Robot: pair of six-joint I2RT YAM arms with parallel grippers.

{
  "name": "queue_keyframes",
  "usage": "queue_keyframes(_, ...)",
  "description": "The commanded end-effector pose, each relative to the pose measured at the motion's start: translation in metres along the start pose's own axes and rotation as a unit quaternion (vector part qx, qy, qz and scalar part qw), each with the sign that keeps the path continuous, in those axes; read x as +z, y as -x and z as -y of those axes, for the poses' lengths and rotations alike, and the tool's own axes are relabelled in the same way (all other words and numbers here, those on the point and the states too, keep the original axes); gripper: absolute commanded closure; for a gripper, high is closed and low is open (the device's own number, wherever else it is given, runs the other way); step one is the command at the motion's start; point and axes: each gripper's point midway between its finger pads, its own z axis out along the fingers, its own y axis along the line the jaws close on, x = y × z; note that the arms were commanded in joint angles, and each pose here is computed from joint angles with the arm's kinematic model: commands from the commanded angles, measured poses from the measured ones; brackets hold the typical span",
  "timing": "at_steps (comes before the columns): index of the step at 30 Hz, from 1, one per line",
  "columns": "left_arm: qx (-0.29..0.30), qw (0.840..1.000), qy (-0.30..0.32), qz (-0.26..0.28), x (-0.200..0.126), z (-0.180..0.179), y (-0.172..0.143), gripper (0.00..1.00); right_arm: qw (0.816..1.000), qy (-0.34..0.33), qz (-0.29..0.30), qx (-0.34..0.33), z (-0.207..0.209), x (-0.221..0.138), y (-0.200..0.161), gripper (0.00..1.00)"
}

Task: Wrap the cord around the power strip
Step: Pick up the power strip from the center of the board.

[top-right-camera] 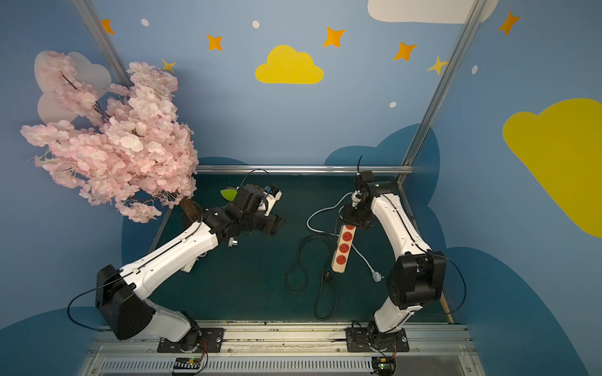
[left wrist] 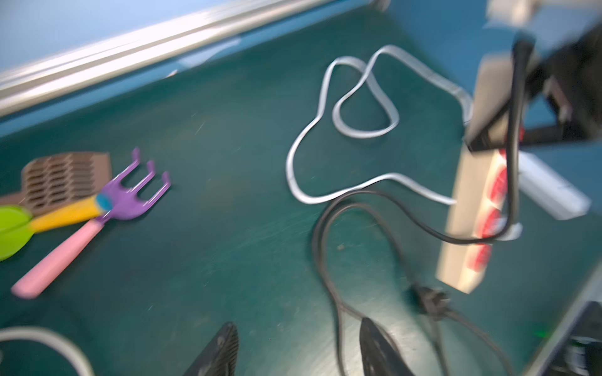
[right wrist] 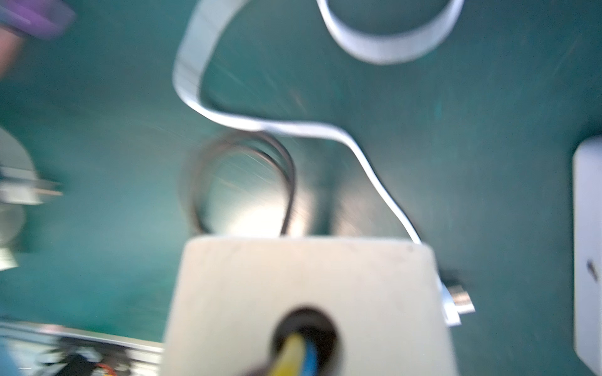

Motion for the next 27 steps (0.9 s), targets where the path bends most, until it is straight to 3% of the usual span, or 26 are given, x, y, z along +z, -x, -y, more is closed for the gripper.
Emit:
queue_keyframes(1,-0.006,0.988,-0.151,0.044,-0.022,0.058,0.025,0.37,0.996,0.082,-0.011,0.046,-0.035,-0.030,-0.004,0.52)
queue_keyframes(4,-0.033,0.967,-0.247,0.043,-0.021,0.092,0.012,0.31,0.985,0.150,0.016,0.079,-0.062,-0.046,0.014,0.52)
queue_keyframes(8,-0.034,0.953,-0.298,0.038,-0.016,0.115,-0.002,0.24,0.975,0.203,0.035,0.087,-0.089,-0.061,0.025,0.52)
queue_keyframes(20,0.027,0.976,-0.214,-0.018,0.028,0.087,-0.020,0.23,0.966,0.246,0.025,0.073,-0.103,-0.078,0.011,0.52)
queue_keyframes(24,0.015,0.973,-0.232,-0.008,0.033,0.087,-0.010,0.24,0.959,0.273,0.029,0.070,-0.111,-0.081,0.014,0.53)
queue_keyframes(27,0.010,0.974,-0.223,-0.030,0.050,0.082,-0.020,0.25,0.956,0.280,0.038,0.076,-0.110,-0.084,0.020,0.53)
